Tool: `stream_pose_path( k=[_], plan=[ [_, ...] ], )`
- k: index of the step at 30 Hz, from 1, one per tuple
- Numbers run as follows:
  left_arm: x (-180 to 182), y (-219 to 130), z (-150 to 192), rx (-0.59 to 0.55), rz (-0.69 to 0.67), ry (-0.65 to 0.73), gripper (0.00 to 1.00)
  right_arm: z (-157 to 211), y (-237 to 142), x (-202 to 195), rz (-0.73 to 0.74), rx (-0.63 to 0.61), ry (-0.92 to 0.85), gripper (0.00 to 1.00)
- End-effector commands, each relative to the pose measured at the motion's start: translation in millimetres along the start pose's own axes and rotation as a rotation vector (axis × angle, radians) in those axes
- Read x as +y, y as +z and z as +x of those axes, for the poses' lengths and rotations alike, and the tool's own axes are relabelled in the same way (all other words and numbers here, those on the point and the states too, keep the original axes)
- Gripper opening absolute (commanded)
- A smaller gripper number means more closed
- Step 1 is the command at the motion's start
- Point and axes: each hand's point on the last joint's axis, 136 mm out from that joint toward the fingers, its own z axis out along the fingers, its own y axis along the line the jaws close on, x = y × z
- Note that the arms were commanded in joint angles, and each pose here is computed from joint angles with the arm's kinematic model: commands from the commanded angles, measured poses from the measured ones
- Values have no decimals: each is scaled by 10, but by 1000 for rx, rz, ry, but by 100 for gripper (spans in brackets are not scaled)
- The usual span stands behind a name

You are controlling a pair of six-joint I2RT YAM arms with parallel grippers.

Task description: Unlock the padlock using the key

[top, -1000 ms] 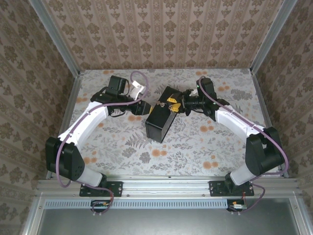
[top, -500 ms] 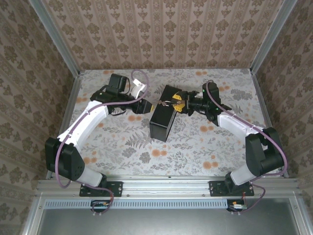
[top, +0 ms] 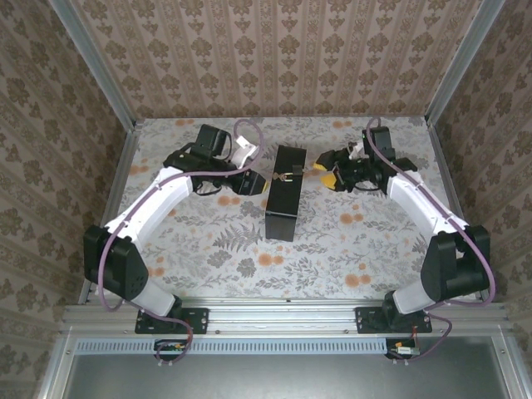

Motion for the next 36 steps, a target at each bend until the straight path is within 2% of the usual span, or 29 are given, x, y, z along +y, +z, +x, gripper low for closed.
stream_pose_path(
  k=[1, 4, 6, 9, 11, 14, 21, 30, 36],
  plan=[
    [45, -37, -78, -8, -34, 8, 38, 110, -128, 86, 55, 70, -349, 51],
    [111, -48, -108, -29, -40, -18, 40, 108, -218, 278, 50, 78, -761, 51],
    [160, -51, -127, -50, -36, -40, 41, 93, -226, 321, 37, 74, -1010, 57],
    [197, -21, -124, -52, -27, -56, 41, 103, -177, 473, -74, 48, -1368, 66],
    [202, -15, -116, -34, -26, -65, 41, 112, -127, 573, -155, 36, -1527, 70],
    [203, -27, -98, -22, -31, -63, 41, 93, -46, 631, -207, 68, -1667, 71],
    [218, 2, -35, -2, -29, -70, 41, 36, 230, 529, -251, 142, -1772, 71],
    [244, 42, 7, 14, -26, -74, 41, 73, 447, 396, -286, 238, -1786, 71],
    [252, 64, 11, 21, -20, -71, 41, 97, 584, 231, -259, 319, -1781, 71]
  ],
)
